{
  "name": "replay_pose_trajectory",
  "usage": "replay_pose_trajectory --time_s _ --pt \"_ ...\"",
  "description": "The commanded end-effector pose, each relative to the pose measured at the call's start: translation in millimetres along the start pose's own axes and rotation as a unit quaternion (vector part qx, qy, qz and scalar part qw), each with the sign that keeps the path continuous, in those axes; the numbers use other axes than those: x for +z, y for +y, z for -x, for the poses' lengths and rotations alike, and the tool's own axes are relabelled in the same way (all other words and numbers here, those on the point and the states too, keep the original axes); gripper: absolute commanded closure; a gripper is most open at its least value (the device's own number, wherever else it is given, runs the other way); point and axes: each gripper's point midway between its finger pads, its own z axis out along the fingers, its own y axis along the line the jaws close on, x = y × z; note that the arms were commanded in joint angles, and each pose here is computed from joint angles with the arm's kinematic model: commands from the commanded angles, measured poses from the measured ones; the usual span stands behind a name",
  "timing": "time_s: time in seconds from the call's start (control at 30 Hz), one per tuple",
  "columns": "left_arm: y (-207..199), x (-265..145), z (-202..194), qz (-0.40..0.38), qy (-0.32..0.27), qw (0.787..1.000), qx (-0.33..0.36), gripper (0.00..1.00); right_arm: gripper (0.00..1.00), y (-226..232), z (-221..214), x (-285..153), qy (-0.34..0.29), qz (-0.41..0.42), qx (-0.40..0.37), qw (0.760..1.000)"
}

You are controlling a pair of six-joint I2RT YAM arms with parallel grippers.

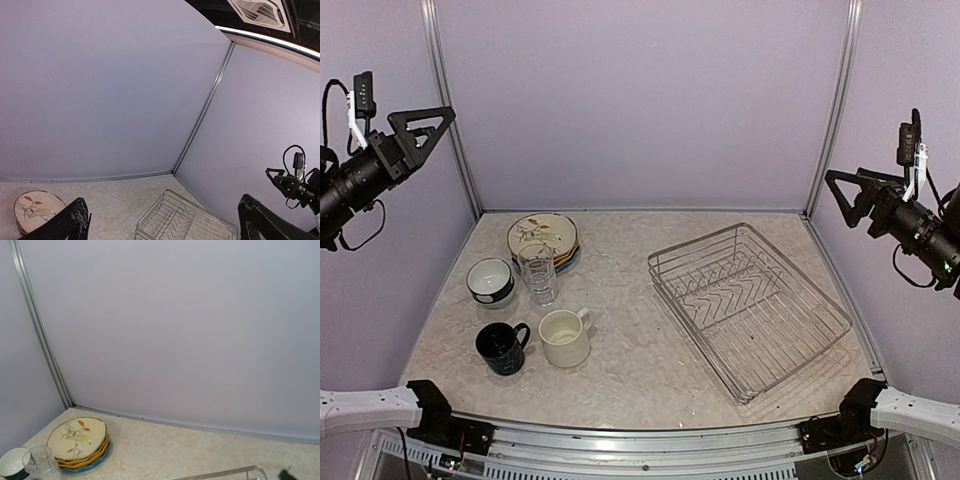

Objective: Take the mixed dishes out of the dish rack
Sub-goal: Reset both arms

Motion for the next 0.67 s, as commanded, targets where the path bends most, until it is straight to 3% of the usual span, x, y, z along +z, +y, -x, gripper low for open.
replay_pose_trajectory --time_s 0.0,0.63 --pt "9.5 -2.0 -7.1 0.018 0.001 1.000 0.017 0.01 0.00 -2.0 1.4 1.6 -0.006 -0.005 -0.006 1.000" --pt "15.7 -6.3 -17.3 0.024 0.004 1.000 0.012 0.01 0.00 -12.0 6.2 0.4 -0.012 -0.035 0.019 0.999"
